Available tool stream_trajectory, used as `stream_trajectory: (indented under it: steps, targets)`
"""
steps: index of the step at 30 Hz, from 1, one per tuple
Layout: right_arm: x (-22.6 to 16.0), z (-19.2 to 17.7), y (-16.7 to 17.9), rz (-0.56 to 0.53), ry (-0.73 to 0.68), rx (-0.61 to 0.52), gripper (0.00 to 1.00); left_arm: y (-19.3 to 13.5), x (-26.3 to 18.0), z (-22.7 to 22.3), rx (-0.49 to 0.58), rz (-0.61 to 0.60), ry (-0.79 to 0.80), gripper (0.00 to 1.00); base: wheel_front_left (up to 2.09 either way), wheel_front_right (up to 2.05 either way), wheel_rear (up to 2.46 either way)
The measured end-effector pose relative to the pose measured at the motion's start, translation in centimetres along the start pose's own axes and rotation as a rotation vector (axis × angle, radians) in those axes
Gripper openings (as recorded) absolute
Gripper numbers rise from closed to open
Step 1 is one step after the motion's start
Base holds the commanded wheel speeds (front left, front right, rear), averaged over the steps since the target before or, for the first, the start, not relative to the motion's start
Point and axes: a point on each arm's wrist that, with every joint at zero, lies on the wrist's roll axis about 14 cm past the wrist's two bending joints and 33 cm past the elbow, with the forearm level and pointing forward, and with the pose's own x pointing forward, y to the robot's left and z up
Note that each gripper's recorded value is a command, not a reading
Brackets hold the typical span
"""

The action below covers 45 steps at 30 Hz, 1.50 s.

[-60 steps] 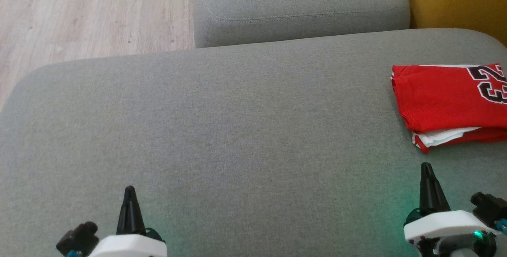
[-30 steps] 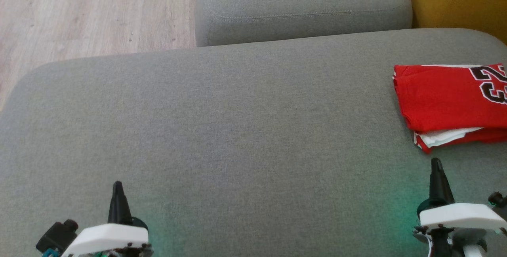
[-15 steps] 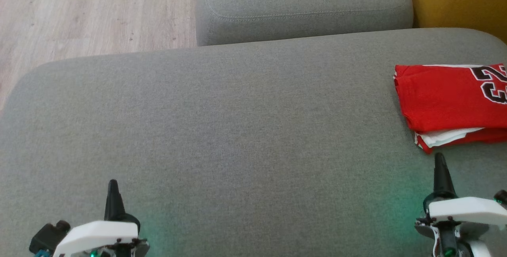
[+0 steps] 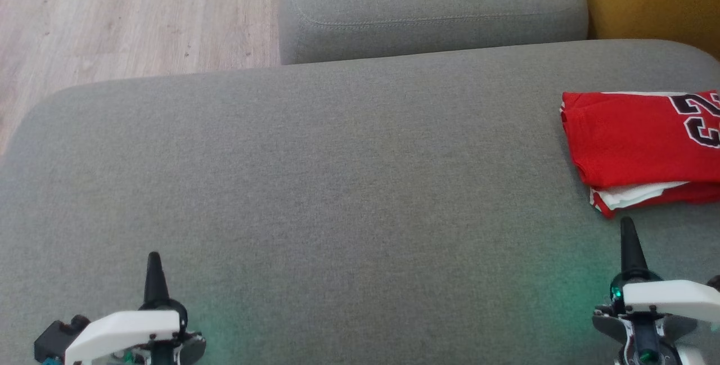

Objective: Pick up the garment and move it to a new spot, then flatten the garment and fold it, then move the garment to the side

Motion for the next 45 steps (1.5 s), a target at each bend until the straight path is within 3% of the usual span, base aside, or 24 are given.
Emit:
stream_trajectory:
  steps: [38, 45]
  targets:
    - [1.1, 0.9, 2.3, 0.080, 0.014, 0.427, 0.00, -2.3, 0.7, 2.2, -0.362, -0.115, -0.011, 0.00, 0.00, 0.00, 0.00]
    - [1.1, 1.0, 2.3, 0.083, 0.014, 0.434, 0.00, -2.3, 0.7, 2.3, -0.368, -0.115, -0.014, 0.00, 0.00, 0.00, 0.00]
